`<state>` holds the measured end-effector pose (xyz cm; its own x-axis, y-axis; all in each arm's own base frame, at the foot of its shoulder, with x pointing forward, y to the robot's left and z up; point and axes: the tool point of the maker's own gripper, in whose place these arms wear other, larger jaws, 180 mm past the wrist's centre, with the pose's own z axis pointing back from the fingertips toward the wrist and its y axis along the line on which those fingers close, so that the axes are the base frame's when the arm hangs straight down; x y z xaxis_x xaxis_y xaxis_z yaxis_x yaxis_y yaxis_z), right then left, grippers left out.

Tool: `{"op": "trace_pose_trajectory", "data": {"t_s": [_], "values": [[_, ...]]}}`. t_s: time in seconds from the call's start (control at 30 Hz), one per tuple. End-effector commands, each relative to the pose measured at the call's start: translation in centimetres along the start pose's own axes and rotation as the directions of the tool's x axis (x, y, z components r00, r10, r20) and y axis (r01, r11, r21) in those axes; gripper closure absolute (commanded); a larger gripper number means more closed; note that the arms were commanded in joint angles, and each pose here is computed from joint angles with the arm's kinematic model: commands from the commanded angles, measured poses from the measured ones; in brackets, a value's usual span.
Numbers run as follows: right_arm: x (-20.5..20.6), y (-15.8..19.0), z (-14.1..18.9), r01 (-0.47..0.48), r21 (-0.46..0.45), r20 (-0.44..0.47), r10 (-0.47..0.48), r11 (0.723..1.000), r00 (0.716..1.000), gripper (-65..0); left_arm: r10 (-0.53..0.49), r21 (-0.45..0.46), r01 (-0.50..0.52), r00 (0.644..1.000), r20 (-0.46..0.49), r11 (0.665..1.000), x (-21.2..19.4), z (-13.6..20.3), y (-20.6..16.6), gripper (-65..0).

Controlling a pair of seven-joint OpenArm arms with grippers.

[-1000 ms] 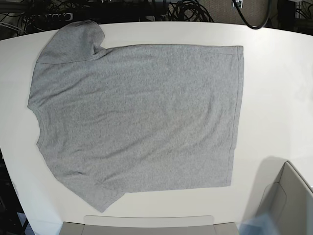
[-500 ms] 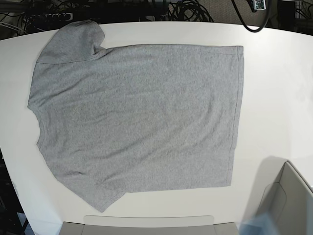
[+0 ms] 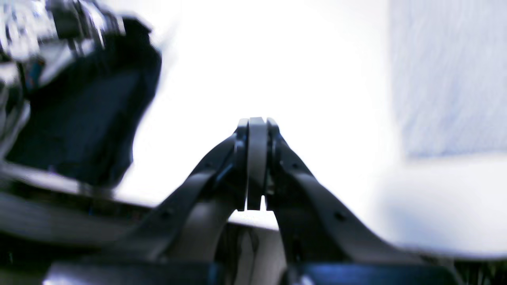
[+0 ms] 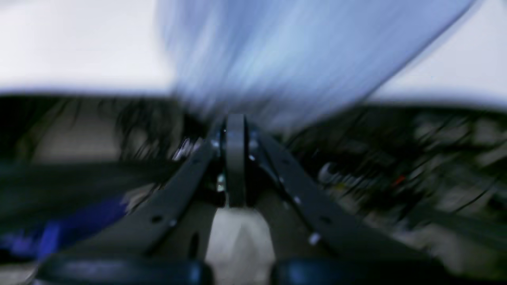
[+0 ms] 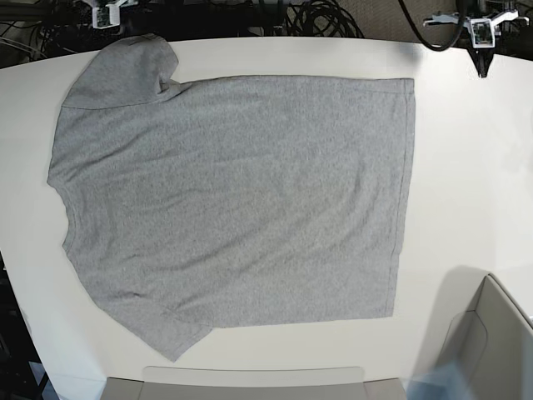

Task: Fold the T-shirt properly
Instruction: 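Move both grippers down toward the shirt's shoulder corners by the collar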

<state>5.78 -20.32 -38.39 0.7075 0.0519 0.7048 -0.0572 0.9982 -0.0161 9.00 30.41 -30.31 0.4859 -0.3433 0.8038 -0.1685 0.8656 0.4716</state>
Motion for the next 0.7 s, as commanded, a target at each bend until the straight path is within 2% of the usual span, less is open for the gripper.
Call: {"op": "trace_pose_trajectory", "data": {"t_s": [0.0, 0.17, 0.27, 0.33, 0.47, 0.6, 0.67], "values": [[2.0, -0.6, 0.4, -0.013, -0.012, 0.058, 0.014, 1.0, 0.998, 0.0, -0.01, 0.021, 0.008, 0.995, 0.103, 1.0, 3.2, -0.4, 0.5, 0.0], [7.4, -0.6, 0.9, -0.045, -0.017, 0.196, 0.047, 0.999, 0.979, -0.2, -0.011, 0.042, -0.002, 0.952, 0.306, 0.999, 8.1, -1.3, 0.6, -0.3], [7.9, -1.0, 0.5, -0.107, 0.001, 0.185, 0.105, 0.994, 0.977, -4.8, -0.007, 0.034, -0.007, 0.91, 0.415, 0.999, 10.1, -0.8, 0.3, -1.9], [7.7, -1.4, 0.0, -0.091, 0.009, 0.15, 0.088, 0.996, 0.985, -9.2, -0.002, 0.025, -0.011, 0.893, 0.451, 1.0, 10.8, -0.5, 0.0, -7.0], [9.3, -3.6, -0.6, 0.043, 0.003, 0.151, -0.043, 0.999, 0.988, -10.5, -0.002, -0.001, 0.003, 0.901, 0.434, 1.0, 10.1, 0.2, -0.5, -16.6], [11.1, -5.9, -0.7, 0.143, 0.022, 0.143, -0.144, 0.99, 0.979, -10.8, 0.034, -0.078, -0.002, 0.913, 0.407, 0.997, 9.8, -0.2, -2.5, -19.4], [12.3, -6.0, -0.4, 0.172, 0.086, 0.148, -0.183, 0.981, 0.972, -10.8, 0.051, -0.125, -0.003, 0.921, 0.387, 0.992, 9.6, -0.6, -3.8, -20.4]]}}
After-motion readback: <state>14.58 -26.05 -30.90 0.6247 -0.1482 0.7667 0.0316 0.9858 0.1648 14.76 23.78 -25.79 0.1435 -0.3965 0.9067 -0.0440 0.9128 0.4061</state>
